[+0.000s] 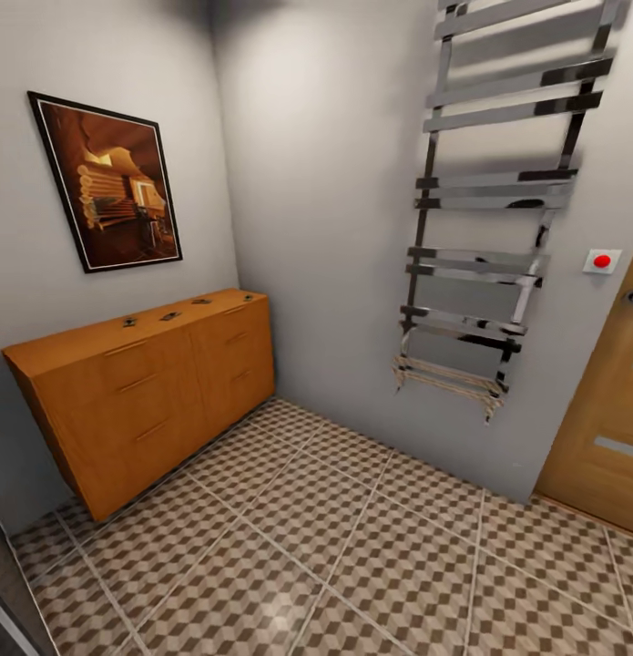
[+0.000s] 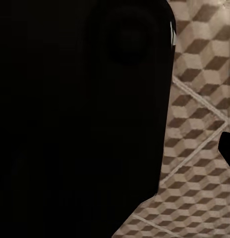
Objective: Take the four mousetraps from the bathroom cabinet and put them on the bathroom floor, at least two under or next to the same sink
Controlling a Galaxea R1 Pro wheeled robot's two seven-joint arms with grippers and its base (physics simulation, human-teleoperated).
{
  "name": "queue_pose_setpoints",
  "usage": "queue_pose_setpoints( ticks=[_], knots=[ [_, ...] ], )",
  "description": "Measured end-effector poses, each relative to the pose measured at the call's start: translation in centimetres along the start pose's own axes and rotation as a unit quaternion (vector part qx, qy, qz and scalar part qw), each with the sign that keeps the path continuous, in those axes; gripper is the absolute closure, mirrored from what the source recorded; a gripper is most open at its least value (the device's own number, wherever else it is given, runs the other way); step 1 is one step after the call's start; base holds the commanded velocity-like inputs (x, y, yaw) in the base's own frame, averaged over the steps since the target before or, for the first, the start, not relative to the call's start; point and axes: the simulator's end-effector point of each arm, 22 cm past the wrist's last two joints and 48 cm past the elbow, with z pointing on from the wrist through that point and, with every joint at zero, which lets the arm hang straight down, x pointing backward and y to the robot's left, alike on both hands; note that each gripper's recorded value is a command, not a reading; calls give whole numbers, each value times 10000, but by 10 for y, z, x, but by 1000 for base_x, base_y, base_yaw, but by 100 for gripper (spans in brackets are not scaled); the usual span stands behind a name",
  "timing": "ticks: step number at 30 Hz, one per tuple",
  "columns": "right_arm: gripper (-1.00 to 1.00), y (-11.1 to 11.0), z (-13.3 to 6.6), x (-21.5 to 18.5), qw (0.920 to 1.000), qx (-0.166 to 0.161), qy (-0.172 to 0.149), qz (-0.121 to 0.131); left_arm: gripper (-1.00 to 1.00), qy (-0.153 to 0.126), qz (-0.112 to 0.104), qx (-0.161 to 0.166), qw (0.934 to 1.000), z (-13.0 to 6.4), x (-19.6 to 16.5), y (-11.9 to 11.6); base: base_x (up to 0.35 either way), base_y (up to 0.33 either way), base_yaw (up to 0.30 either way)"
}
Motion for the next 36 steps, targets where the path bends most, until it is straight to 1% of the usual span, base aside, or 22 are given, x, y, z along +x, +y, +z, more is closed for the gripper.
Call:
queue_pose_setpoints(
  ticks=[5, 10, 17, 36],
  knots=[
    [-100, 0, 0, 0, 10000, 0, 3, 10, -100, 1, -166, 1, 9999, 0, 0, 0, 305, 0, 48],
    [-100, 0, 0, 0, 10000, 3, 4, 59, -100, 3, -237, 3, 9997, 0, 0, 0, 316, 0, 16],
    [-100, -1, 0, 1, 10000, 7, 11, 99, -100, 14, -262, 11, 9997, 0, 1, -1, 320, 0, 4],
    [-100, -1, 0, 1, 9999, 8, 21, 106, -100, 16, -278, 8, 9996, 0, 1, -1, 321, 0, 0]
  ],
)
